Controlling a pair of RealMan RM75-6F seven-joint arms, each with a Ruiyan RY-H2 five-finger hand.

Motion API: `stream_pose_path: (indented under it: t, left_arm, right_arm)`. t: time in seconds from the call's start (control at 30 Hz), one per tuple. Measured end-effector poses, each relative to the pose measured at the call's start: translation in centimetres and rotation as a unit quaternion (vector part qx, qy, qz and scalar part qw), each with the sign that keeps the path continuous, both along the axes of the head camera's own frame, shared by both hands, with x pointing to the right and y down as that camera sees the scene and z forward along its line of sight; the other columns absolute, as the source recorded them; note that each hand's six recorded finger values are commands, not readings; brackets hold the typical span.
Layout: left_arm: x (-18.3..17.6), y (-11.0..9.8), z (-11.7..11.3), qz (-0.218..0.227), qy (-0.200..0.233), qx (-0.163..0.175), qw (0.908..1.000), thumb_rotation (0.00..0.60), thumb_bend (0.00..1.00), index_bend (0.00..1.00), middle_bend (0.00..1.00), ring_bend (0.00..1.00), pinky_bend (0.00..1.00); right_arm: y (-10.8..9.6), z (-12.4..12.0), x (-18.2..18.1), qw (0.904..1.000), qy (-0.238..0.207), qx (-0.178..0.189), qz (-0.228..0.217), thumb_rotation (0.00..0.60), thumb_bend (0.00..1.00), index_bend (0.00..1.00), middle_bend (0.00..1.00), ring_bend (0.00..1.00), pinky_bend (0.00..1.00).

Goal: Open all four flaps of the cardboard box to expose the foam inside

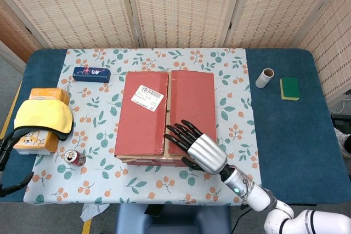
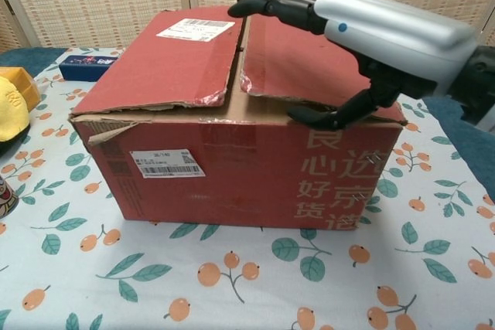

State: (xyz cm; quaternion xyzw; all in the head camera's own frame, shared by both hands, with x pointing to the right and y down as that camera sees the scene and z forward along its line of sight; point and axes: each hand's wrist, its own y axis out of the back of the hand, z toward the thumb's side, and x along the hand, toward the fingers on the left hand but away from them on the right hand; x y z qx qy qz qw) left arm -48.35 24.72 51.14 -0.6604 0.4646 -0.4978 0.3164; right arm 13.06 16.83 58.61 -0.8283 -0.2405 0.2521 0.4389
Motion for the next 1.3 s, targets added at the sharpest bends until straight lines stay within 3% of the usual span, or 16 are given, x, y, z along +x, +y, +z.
stream_pose_path:
  t: [0.27,0.53,0.87,1.1,1.3]
  left_arm:
    - [0.0,0.5,-0.3,0.002,0.003,-0.004,1.0,0.6,0.32,0.0,0.0,0.0,0.0]
    - [-0.1,0.4,-0.6,0.005,0.01,0.002,0.9999,0.6,0.32,0.0,0.0,0.0,0.0]
    - [-0.7,0.4,-1.2,-0.004,0.016,0.014,0.9998,0.6,0.32,0.0,0.0,0.0,0.0]
    - [-1.0,0.3,-1.0,-0.008,0.004,0.013,0.9999,0.6,0.32,0.0,0.0,0.0,0.0]
    - [-1.0,0.4,-1.2,-0.01,0.008,0.017,0.9998,0.6,0.32,0.0,0.0,0.0,0.0]
  right_arm:
    - [-0.9,0.3,-2.1,1.0,-0.004,0.001,0.0,0.6,0.43,0.0,0.0,0.0,0.0]
    - [-1.6,0.5,-3.0,0.9995,0.009,0.031,-0.001,0.6,0.43,0.0,0.0,0.0,0.0]
    - [-2.0,-0.5,-3.2,0.9982,-0.005,0.06,0.007,0.6,0.43,0.0,0.0,0.0,0.0]
    - [-2.5,-3.0,-0.8,0.9939,-0.023,0.098,0.045,0.6,0.43,0.0,0.0,0.0,0.0]
    - [-2.8,-6.1,4.3,0.9811,-0.03,0.151,0.117,0.6,0.43,0.0,0.0,0.0,0.0]
